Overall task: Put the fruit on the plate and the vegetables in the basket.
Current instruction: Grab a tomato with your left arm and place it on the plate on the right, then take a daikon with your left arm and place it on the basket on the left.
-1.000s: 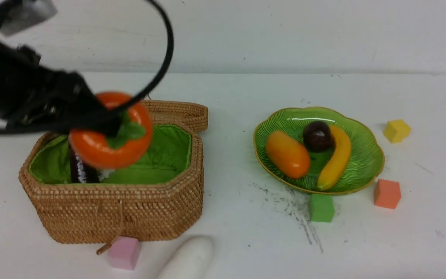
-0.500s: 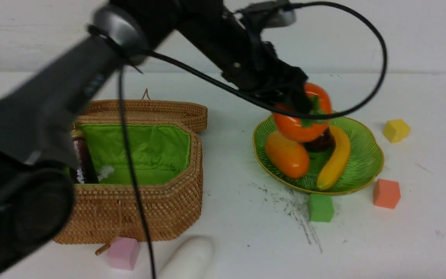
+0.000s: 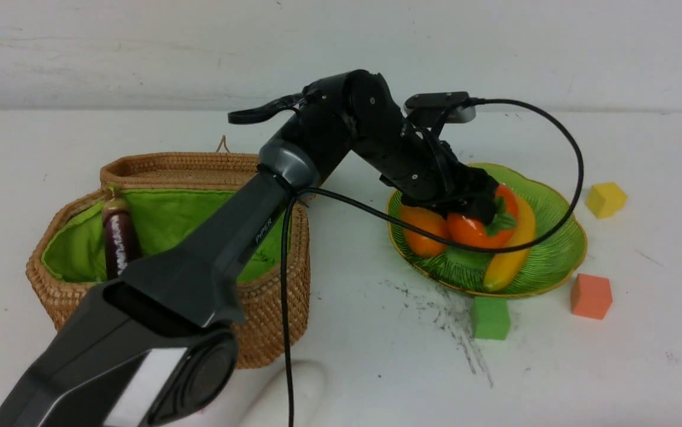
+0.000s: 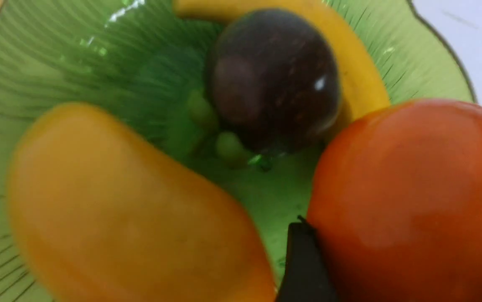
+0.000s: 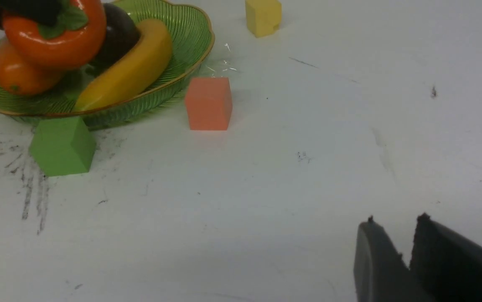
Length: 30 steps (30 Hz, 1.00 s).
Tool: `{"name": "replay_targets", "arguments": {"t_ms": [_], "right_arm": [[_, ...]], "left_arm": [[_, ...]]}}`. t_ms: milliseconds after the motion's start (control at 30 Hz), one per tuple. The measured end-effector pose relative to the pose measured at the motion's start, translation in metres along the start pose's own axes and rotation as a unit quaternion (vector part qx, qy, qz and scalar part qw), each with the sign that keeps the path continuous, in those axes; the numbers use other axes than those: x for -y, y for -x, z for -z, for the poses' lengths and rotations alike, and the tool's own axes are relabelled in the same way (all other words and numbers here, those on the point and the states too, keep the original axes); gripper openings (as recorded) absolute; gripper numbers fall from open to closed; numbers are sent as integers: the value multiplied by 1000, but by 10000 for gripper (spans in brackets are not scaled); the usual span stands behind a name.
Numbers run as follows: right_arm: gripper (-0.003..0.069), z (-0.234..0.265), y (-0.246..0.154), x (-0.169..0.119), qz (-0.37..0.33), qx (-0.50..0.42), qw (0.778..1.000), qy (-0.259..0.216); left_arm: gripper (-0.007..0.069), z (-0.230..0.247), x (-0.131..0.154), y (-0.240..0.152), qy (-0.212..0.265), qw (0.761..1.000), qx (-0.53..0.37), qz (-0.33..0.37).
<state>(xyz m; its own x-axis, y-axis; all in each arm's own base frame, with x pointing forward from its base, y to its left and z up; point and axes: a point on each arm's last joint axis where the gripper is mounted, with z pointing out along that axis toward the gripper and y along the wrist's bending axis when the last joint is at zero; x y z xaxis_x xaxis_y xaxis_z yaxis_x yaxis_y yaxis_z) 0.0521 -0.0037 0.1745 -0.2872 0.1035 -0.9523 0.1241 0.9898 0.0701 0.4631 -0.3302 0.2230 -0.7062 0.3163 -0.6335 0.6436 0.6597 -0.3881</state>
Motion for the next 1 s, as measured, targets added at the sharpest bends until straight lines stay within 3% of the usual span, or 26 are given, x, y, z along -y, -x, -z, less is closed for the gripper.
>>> {"name": "replay_targets", "arguments": {"t_ms": [167,300,633,800,1000], "right_arm": [[162,0,0,0,0,0,1000,0],[167,0,0,0,0,0,1000,0],[181,0,0,0,0,0,1000,0],[188,0,0,0,0,0,1000,0],[194,0,0,0,0,0,1000,0]], "left_arm": [[526,0,1,0,-1,1000,3,0],[631,0,2,1,-3,1000,5,2],[644,4,4,2,-4,1000,2,11],[623,50,22,18,28,1000,-6,-6],[570,182,64,60,54,992,110,-13]]}}
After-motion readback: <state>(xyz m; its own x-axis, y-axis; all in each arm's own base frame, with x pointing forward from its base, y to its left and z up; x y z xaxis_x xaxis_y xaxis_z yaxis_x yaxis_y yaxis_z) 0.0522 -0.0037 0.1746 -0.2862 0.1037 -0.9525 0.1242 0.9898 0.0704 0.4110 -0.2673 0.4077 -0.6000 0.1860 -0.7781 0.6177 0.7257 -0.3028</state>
